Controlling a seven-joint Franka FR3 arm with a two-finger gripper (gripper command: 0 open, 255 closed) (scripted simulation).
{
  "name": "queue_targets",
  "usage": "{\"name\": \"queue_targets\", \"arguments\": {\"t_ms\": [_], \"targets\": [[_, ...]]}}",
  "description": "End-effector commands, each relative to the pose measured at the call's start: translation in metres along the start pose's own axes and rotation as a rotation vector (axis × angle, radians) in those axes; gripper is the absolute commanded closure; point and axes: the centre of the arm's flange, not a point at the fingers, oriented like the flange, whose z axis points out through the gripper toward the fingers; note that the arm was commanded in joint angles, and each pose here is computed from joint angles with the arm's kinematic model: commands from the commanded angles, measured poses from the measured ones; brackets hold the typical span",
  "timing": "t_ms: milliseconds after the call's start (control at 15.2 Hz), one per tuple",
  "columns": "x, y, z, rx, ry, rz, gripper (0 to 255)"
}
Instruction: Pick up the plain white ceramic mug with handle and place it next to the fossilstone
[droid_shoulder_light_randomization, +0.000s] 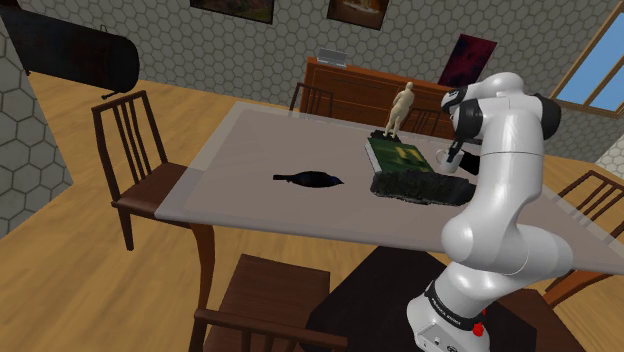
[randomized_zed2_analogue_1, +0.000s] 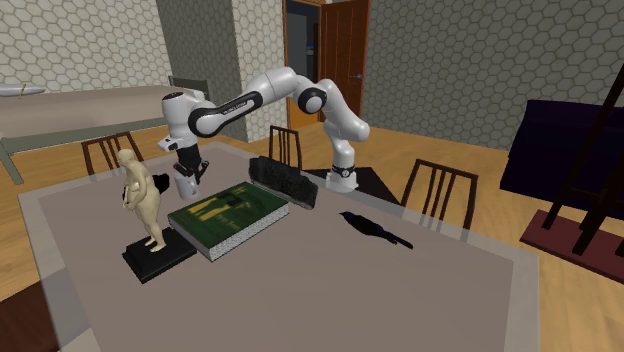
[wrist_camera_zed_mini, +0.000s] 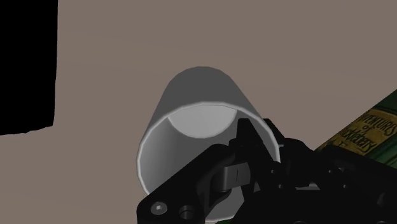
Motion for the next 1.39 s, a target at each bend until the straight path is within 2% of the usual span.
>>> {"name": "queue_targets", "arguments": {"t_ms": [0,396,462,792,1056,1320], "targets": [[0.0,0.0,0.003,-0.001,0.0,0.0,255],[0.0,0.0,0.003,-0.001,0.0,0.0,255],[0.0,0.0,0.003,-0.001,0.0,0.0,0],[0.0,0.0,0.003,-0.001,0.0,0.0,0],[0.0,0.0,-0.047,-0.001,0.0,0.0,0],[0.0,0.0,-0.047,-0.001,0.0,0.0,0]]}}
